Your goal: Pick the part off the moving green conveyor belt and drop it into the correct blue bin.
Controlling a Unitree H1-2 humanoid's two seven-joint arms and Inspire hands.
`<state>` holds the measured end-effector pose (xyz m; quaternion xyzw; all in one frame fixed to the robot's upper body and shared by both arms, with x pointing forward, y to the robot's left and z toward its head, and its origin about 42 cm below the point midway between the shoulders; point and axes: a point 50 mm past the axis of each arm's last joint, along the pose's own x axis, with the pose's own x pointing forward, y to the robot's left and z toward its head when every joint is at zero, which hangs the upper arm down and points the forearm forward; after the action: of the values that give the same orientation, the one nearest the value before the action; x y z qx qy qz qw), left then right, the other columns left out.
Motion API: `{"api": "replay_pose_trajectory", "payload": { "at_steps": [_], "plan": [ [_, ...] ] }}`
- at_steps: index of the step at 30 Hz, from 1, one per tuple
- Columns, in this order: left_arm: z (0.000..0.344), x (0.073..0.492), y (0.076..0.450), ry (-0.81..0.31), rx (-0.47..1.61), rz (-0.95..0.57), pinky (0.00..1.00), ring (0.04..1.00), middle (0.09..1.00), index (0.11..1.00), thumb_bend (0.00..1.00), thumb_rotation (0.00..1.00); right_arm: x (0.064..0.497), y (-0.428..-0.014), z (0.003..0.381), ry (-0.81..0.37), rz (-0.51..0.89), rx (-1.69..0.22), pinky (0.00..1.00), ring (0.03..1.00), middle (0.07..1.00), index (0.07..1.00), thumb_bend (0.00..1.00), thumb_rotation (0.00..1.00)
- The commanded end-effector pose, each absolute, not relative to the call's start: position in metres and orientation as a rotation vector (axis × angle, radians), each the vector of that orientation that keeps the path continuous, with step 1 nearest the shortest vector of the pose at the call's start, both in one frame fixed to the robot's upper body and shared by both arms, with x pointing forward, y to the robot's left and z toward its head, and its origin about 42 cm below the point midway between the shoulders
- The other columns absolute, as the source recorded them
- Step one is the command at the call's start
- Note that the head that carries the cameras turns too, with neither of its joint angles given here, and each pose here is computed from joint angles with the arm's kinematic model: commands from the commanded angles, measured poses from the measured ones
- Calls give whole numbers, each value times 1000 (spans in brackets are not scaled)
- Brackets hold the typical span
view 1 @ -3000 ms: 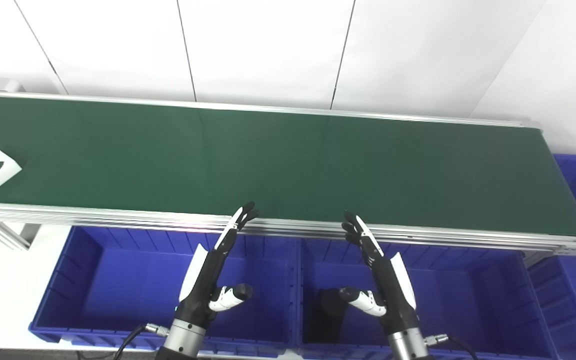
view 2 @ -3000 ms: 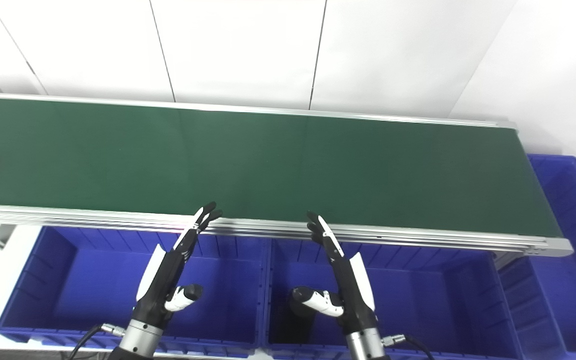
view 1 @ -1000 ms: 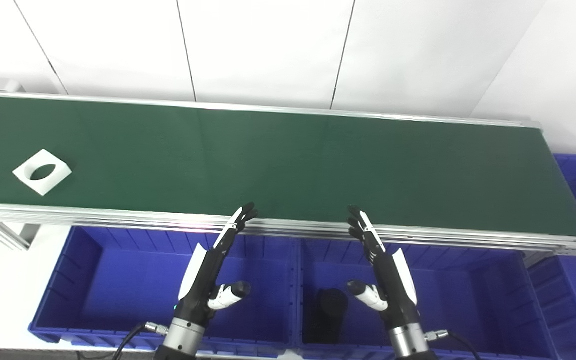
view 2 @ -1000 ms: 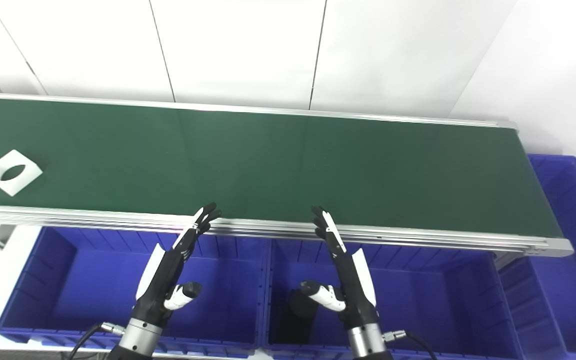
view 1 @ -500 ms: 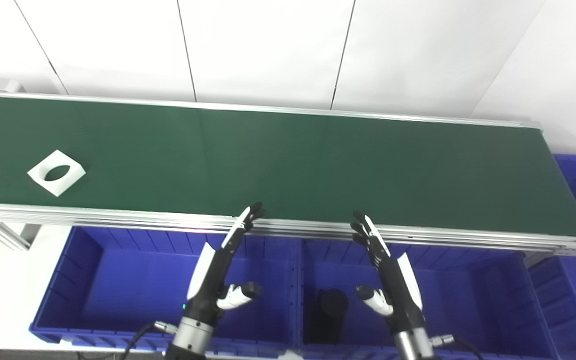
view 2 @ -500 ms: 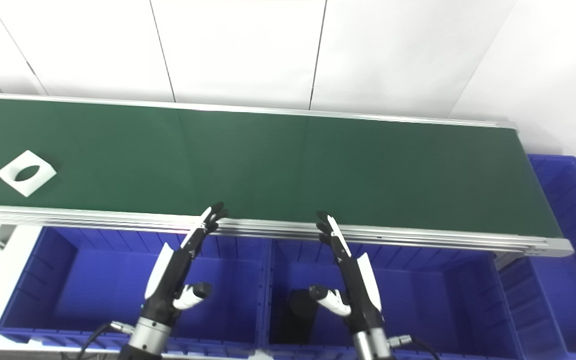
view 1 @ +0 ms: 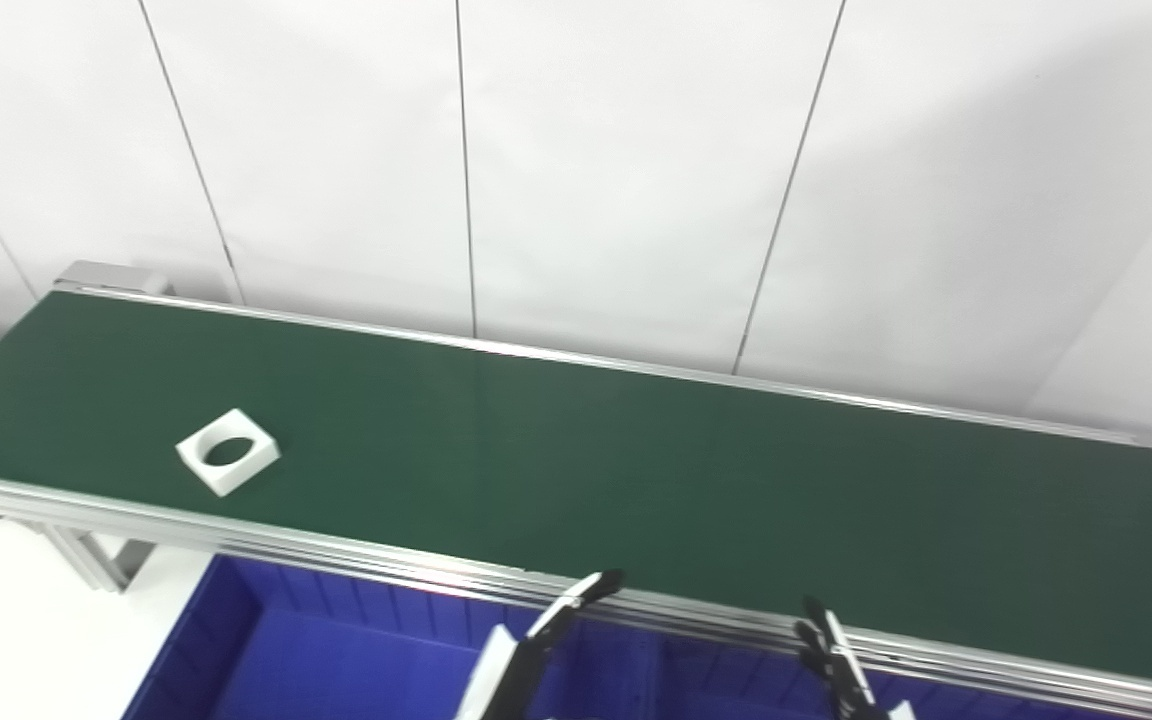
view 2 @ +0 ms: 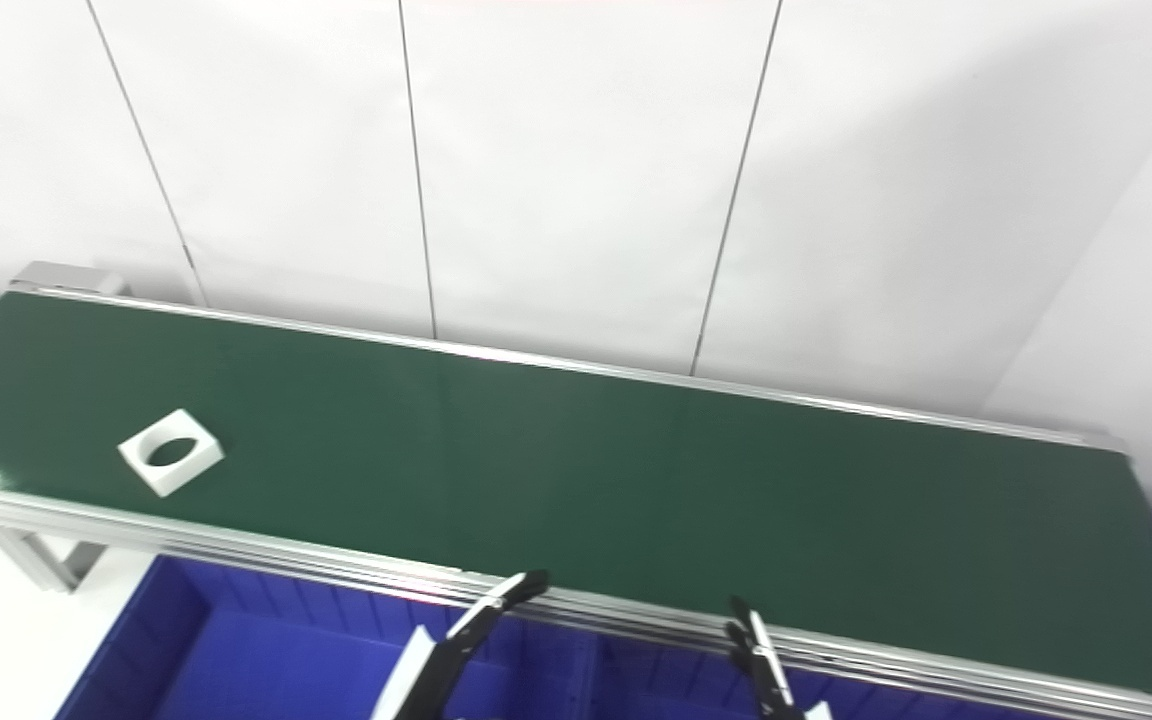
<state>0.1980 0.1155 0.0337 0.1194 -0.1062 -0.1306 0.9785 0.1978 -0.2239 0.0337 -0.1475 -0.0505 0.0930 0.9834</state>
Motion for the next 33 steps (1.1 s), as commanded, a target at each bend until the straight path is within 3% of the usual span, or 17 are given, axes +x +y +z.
{"api": "replay_pose_trajectory", "payload": {
  "at_steps": [1,9,16,33],
  "plan": [
    [45,205,111,-292,224,-259,873,890,882,871,917,960,203,-226,43,-173,182,-275,916,958,997,998,1000,1000],
    [48,204,109,-305,216,-257,844,877,871,862,885,910,202,-228,45,-172,184,-267,932,964,993,1000,1000,1000],
    [48,203,107,-299,202,-258,814,869,857,858,923,889,200,-231,46,-173,181,-268,939,963,987,1000,1000,1000],
    [62,209,100,-373,234,-266,851,872,862,869,937,911,205,-238,48,-178,177,-285,940,957,983,1000,1000,1000]
  ]
}}
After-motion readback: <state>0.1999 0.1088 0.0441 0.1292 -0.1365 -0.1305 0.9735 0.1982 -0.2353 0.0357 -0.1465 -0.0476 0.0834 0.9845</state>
